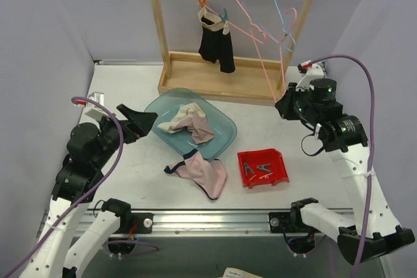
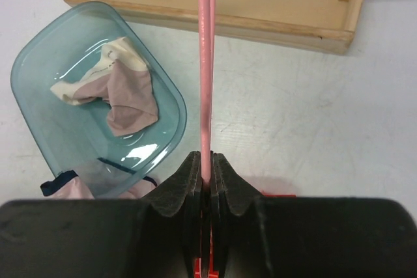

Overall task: Remove the underwear clipped to the hanger
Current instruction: Place the hanger at the clothesline.

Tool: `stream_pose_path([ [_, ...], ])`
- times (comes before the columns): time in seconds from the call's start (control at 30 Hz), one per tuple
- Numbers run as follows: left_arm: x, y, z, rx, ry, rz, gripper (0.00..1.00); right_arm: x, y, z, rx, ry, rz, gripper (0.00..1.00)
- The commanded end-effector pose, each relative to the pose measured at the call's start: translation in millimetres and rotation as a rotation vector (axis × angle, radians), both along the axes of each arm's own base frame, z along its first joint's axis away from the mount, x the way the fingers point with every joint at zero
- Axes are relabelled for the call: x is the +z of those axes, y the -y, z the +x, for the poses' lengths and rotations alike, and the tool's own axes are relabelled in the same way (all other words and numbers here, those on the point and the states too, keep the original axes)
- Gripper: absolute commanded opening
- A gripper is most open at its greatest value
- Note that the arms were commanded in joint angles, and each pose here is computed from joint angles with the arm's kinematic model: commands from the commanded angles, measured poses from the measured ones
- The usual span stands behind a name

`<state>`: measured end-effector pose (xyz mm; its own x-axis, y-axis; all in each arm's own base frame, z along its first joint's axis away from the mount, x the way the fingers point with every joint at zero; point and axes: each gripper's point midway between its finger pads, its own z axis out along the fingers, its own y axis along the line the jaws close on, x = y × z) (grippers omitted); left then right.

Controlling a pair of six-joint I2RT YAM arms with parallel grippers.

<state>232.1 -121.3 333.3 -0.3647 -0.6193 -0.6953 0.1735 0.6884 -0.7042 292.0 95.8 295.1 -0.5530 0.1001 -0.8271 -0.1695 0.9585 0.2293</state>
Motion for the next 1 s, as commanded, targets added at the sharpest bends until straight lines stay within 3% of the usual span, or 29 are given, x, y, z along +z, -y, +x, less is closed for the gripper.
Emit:
stream_pose_path([
  [0.0, 10, 2, 2, -0.008, 0.044, -0.022, 0.94, 44, -6, -9, 0.080, 0.151, 0.004, 0.00],
  [0.27, 7, 4, 3, -0.016, 0.040, -0.031, 0.94, 51, -2, -13, 0.053, 0.169, -0.052, 0.00],
  [0.57, 7, 6, 7, -0.022, 0.040, -0.032, 0.94, 62, -2, 25, -0.014, 0.177, -0.078, 0.00],
  [0.97, 10, 3, 6, -0.010, 0.050, -0.013, 0.94, 100, -31, 64, 0.055, 0.260, -0.066, 0.00],
])
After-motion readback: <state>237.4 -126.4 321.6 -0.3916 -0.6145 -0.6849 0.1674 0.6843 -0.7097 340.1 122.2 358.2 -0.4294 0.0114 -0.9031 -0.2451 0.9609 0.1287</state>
